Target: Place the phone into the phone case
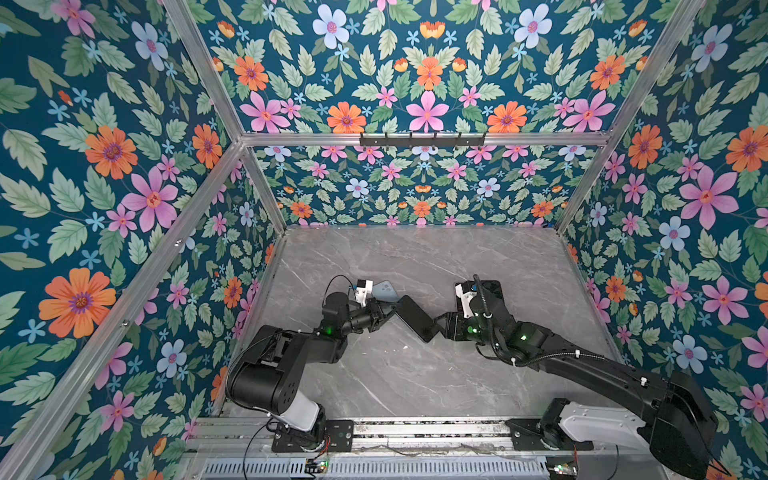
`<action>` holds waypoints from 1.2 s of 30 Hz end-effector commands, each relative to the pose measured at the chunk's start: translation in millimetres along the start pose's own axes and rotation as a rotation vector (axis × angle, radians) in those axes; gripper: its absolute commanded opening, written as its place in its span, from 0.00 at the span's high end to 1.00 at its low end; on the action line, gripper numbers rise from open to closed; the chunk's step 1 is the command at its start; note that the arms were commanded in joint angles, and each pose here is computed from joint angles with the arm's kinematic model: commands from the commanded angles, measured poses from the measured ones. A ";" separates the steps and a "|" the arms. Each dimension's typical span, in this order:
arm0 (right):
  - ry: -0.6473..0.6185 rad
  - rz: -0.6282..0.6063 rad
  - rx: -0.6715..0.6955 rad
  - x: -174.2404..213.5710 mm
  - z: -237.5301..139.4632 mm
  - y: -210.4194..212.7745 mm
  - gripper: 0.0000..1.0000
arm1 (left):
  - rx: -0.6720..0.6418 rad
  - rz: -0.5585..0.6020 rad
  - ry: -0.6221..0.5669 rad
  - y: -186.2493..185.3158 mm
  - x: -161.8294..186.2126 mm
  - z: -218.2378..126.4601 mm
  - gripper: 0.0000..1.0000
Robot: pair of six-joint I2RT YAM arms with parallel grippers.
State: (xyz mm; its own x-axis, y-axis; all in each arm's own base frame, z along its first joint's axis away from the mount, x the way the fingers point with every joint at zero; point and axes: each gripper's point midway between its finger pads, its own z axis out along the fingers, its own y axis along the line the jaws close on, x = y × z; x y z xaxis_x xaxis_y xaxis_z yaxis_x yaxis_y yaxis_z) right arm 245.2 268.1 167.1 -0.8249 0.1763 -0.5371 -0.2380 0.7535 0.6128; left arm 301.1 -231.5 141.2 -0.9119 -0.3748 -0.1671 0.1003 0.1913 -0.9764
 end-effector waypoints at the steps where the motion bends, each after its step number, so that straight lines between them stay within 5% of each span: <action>1: 0.009 0.120 -0.063 1.6 -2.8 5.7 0.38 | 0.017 0.025 -0.009 -8.4 -7.0 2.1 1.00; 13: -0.116 0.431 -0.330 -10.7 -12.3 -5.9 0.35 | 0.065 0.014 -0.054 -20.3 -19.1 4.4 1.00; 29: -0.120 0.510 -0.537 -24.2 1.4 11.0 0.30 | 0.194 -0.045 -0.083 -41.9 -26.3 4.4 1.00; 36: -0.141 0.522 -0.624 -27.5 9.9 13.3 0.44 | 0.222 -0.071 -0.073 -43.4 -24.6 9.1 1.00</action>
State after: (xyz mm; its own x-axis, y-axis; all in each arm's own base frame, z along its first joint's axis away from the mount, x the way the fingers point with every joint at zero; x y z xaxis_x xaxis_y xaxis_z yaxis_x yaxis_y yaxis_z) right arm 268.4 275.0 150.4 -0.8495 0.5124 -0.1260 -0.0298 0.1917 0.9810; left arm 324.4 -238.3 167.0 -0.8918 -0.4474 -0.0677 0.0689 0.0135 -0.9975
